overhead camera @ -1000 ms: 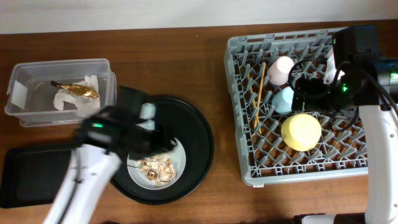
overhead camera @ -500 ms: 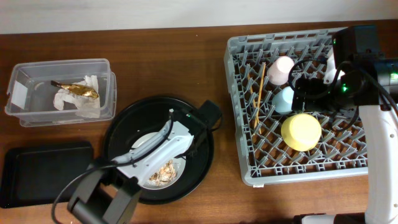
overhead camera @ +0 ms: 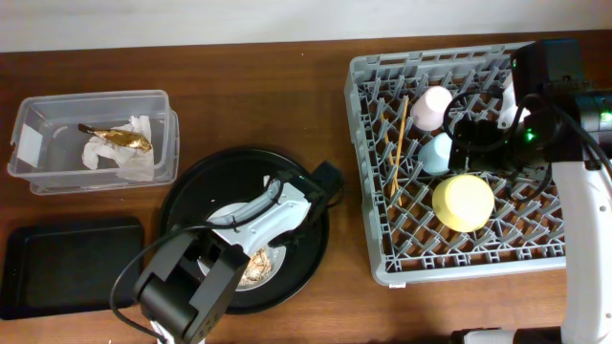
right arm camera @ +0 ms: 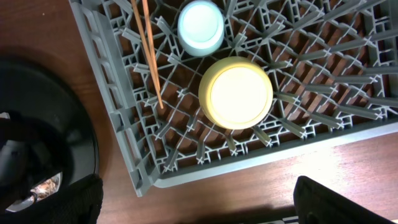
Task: Sort waste into correct bins and load items into the dishwasher rack
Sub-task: 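Grasp the white plate rim with the left gripper and lift it, then tilt the plate over the small black tray to dump the scraps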
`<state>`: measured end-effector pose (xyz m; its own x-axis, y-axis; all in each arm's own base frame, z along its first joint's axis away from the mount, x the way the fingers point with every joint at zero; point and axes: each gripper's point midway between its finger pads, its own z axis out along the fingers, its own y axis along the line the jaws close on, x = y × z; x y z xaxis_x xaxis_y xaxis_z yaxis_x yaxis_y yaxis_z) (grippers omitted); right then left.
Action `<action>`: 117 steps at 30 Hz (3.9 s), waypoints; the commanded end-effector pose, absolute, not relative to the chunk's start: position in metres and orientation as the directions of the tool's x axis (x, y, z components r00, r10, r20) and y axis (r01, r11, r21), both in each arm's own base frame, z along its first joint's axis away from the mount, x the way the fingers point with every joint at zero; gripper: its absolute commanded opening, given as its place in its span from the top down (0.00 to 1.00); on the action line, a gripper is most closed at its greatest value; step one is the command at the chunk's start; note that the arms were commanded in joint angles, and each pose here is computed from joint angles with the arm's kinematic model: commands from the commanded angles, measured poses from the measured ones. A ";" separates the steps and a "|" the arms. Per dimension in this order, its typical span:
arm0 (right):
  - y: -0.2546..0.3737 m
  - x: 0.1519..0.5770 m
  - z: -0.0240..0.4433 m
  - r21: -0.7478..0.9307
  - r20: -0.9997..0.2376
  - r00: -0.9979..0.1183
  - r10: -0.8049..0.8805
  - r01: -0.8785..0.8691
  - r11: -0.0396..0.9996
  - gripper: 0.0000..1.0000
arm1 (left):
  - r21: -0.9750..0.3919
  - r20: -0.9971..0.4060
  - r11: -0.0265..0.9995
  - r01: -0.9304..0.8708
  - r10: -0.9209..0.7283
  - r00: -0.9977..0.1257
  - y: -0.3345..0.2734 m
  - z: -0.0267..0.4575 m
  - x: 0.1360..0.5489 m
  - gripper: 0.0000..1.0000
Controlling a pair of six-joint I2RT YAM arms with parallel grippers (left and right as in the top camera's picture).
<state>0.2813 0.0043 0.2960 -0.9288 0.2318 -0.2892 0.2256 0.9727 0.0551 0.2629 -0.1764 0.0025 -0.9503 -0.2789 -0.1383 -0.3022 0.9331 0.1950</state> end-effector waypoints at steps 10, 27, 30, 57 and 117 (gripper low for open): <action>0.000 0.278 0.299 0.047 -0.305 -0.920 0.245 0.242 0.969 0.01 | 0.446 -0.136 0.856 -0.262 -0.224 -0.965 -0.142 0.066 0.261 0.99; 0.000 0.278 0.299 0.047 -0.305 -0.920 0.245 0.242 0.969 0.02 | 0.286 -0.170 0.769 -0.572 -0.547 -0.820 0.044 0.153 0.363 0.99; 0.000 0.278 0.299 0.047 -0.305 -0.920 0.245 0.242 0.969 0.02 | 0.214 -0.132 0.696 -0.686 -0.675 -0.726 0.098 0.149 0.356 0.99; 0.000 0.278 0.299 0.047 -0.305 -0.920 0.245 0.242 0.969 0.02 | -0.577 0.233 0.265 -0.773 -0.853 -0.466 0.199 0.181 0.314 0.99; 0.000 0.279 0.298 0.046 -0.301 -0.922 0.245 0.242 0.969 0.02 | -0.795 0.246 0.154 -0.586 -0.802 -0.544 0.184 0.216 0.285 0.99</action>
